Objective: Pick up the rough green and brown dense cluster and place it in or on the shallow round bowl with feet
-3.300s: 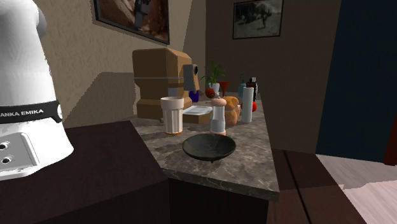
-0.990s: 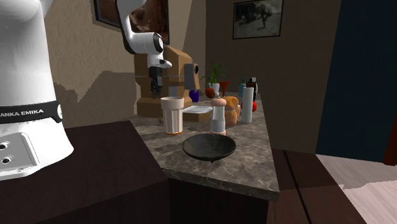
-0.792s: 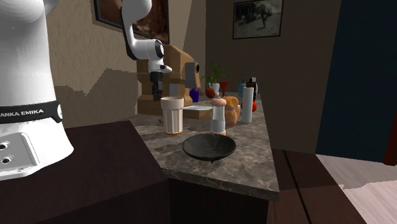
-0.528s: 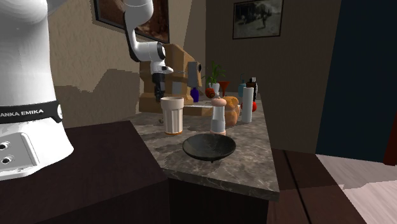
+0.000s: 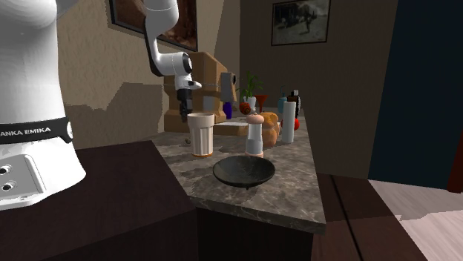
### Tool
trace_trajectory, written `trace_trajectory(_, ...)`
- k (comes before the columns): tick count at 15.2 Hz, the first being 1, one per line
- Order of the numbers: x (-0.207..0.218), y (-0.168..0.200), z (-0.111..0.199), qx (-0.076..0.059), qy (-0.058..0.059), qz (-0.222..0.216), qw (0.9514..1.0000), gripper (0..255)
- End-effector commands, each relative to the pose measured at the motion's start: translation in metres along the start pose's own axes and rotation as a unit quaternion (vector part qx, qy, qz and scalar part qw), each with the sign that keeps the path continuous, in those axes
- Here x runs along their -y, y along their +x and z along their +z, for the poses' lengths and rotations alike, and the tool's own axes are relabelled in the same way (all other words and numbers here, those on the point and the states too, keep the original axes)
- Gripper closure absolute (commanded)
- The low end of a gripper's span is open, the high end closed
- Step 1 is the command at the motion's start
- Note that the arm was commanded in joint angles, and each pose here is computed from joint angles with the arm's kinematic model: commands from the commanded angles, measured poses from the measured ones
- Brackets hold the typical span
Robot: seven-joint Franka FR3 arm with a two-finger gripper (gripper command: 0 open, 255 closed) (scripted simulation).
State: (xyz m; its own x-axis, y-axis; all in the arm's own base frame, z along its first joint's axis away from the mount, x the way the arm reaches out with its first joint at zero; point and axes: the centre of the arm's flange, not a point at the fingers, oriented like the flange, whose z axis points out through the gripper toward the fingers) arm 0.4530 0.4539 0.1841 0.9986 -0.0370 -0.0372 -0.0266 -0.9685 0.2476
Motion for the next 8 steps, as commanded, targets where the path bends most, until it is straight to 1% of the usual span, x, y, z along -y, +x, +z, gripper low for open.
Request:
trace_trajectory(1, 0.013, -0.011, 0.050, 0.027, -0.008, -0.008, 0.9996, 0)
trace_trajectory(6, 0.013, -0.011, 0.050, 0.027, -0.008, -0.008, 0.9996, 0)
trace_trajectory(7, 0.016, -0.012, 0.049, 0.027, -0.008, -0.008, 0.9996, 255)
trace_trajectory(8, 0.008, -0.029, 0.052, 0.027, -0.007, -0.007, 0.9996, 255)
